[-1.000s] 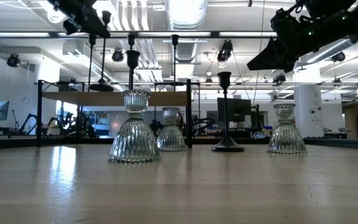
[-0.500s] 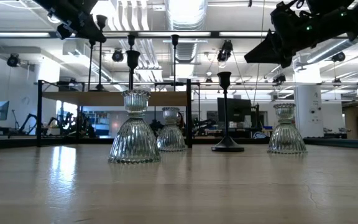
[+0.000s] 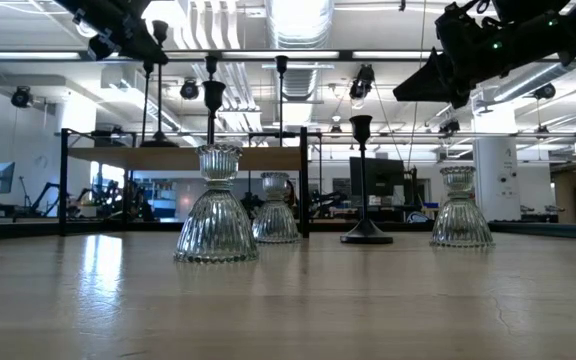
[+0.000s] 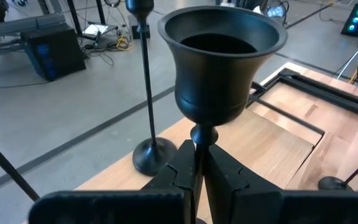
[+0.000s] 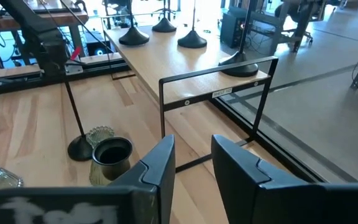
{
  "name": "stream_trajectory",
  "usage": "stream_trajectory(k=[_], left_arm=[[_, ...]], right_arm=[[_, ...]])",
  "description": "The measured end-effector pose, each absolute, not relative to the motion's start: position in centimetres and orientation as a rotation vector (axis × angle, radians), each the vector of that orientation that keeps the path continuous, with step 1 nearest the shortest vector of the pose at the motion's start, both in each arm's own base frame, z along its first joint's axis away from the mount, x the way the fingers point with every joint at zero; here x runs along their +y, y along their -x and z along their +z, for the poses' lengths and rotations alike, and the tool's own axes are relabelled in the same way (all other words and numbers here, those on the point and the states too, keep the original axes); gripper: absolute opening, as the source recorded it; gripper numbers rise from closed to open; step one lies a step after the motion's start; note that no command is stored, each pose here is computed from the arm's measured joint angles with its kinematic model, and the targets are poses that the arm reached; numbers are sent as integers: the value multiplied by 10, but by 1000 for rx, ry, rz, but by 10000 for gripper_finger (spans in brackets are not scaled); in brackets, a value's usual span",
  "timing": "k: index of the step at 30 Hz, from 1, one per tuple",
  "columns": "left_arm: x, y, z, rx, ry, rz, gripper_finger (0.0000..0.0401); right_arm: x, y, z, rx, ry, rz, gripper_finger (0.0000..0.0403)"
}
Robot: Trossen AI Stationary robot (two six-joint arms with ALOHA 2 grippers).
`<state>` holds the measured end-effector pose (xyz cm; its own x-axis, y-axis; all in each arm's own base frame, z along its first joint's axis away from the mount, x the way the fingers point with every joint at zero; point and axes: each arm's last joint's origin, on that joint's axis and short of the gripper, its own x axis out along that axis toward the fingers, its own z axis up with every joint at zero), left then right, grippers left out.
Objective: Pick & Place candle stick holders
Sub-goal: Put the black candle holder on the shelf
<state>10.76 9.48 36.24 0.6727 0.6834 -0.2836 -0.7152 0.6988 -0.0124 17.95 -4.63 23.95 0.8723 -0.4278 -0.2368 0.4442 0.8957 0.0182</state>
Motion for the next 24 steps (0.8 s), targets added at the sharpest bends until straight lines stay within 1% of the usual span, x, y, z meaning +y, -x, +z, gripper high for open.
stream_trajectory(k=[4,10,13,16,20,24], left_arm=[[91,-107,363,267,146,723,17],[73,-98,367,227,167,511,17],[63,-94,353,240,190,436,17],[54,-91,329,236,218,401,17],[48,-86,306,189,241,401,17],[46,-84,288,212,274,406,17]], right_arm=[[-46,-180,240,231,-73,-456,105],[-46,-179,239,233,-75,-456,97],[-46,-179,238,242,-76,-457,93],[-46,-179,238,243,-85,-458,91],[-46,-179,237,242,-91,-459,94],[-46,-179,238,233,-99,-459,101]])
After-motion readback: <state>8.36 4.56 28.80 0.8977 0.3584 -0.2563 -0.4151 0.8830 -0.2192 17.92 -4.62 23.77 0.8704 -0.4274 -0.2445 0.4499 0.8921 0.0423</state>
